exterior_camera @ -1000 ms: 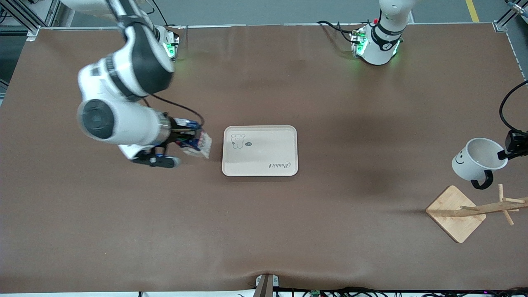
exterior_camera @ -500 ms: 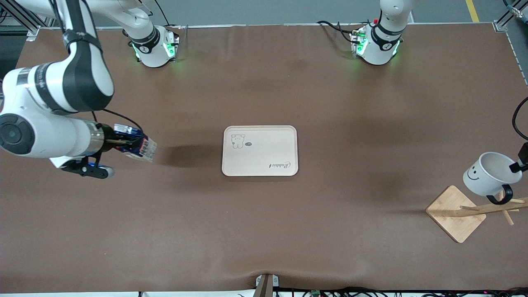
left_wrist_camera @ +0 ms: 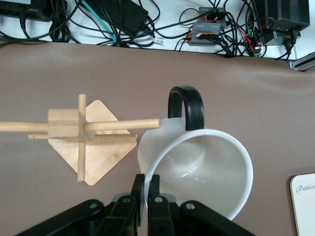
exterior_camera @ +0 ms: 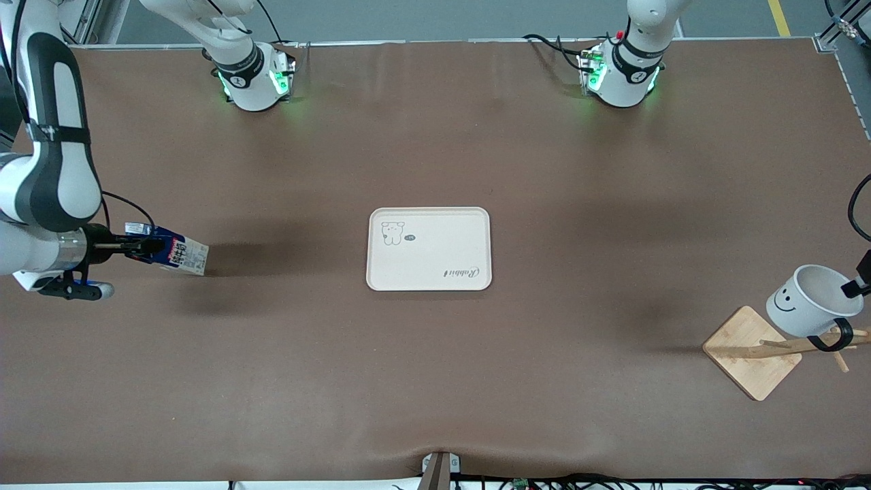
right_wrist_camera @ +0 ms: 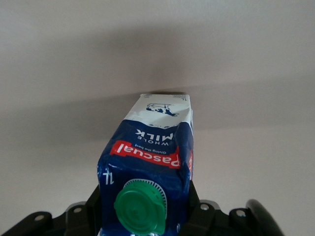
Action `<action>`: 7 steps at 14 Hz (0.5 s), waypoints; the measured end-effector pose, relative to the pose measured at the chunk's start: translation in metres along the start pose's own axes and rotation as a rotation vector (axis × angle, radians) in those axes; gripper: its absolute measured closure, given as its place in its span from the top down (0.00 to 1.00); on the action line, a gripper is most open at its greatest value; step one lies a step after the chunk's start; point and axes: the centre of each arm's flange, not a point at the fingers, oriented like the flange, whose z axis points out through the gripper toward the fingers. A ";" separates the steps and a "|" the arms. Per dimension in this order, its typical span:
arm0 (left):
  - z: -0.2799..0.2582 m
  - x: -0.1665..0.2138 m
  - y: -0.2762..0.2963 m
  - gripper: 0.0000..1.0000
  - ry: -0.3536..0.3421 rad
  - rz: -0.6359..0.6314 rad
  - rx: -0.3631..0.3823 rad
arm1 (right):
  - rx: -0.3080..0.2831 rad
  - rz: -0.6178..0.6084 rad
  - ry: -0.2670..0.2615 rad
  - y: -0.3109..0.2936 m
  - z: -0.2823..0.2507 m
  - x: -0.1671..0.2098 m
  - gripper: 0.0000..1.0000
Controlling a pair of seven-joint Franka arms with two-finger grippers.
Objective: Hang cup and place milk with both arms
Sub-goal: 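Hook the mug handle onto the stand peg while the right gripper carries milk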
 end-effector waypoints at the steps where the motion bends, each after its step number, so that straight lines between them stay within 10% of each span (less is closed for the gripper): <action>1: 0.002 -0.001 -0.006 0.07 0.000 -0.012 -0.008 | 0.002 -0.017 -0.008 0.003 0.010 -0.001 0.65; 7: 0.012 -0.007 -0.029 0.07 0.004 -0.071 -0.059 | 0.006 -0.078 -0.007 0.004 0.010 -0.006 0.65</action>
